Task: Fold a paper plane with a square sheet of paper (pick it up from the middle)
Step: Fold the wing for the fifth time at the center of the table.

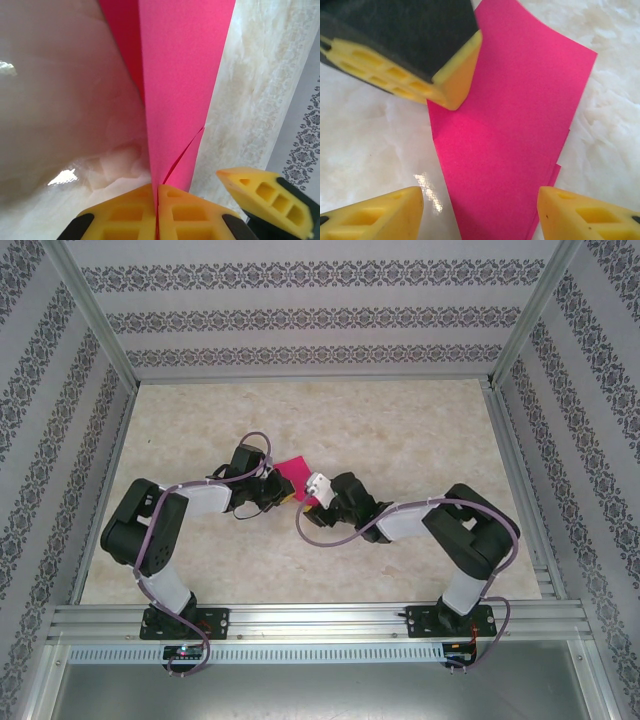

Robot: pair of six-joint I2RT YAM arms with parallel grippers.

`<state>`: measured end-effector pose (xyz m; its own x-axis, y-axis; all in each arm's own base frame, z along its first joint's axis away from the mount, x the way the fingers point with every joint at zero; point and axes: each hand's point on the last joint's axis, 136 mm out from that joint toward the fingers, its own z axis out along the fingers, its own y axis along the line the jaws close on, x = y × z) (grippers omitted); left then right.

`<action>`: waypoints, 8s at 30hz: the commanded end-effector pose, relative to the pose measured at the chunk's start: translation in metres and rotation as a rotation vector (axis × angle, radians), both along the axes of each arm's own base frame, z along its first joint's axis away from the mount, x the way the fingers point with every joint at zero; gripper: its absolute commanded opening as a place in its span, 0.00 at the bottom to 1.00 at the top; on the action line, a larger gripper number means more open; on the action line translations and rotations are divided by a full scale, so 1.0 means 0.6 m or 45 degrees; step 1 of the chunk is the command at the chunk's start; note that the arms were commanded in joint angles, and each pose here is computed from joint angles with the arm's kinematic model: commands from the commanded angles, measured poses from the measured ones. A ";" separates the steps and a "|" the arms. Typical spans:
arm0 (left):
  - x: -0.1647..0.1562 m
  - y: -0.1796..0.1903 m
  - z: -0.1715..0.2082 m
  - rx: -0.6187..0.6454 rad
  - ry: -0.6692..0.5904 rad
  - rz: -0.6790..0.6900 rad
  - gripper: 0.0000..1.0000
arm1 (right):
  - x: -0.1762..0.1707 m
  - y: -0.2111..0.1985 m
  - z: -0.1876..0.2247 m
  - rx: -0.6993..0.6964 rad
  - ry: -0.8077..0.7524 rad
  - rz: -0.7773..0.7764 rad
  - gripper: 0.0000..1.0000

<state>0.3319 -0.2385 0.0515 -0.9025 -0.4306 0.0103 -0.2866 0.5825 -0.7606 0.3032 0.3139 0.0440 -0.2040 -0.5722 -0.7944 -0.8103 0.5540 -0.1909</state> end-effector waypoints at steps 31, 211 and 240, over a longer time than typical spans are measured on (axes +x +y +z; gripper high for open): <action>0.007 -0.010 0.059 -0.086 0.065 0.091 0.09 | 0.043 0.055 0.001 -0.055 -0.429 0.051 0.24; -0.014 -0.038 -0.083 0.152 -0.035 -0.248 0.16 | -0.040 -0.045 -0.055 0.530 1.573 -0.552 0.15; -0.014 -0.094 -0.019 0.011 -0.185 -0.388 0.22 | -0.049 -0.078 -0.108 0.468 1.667 -0.726 0.04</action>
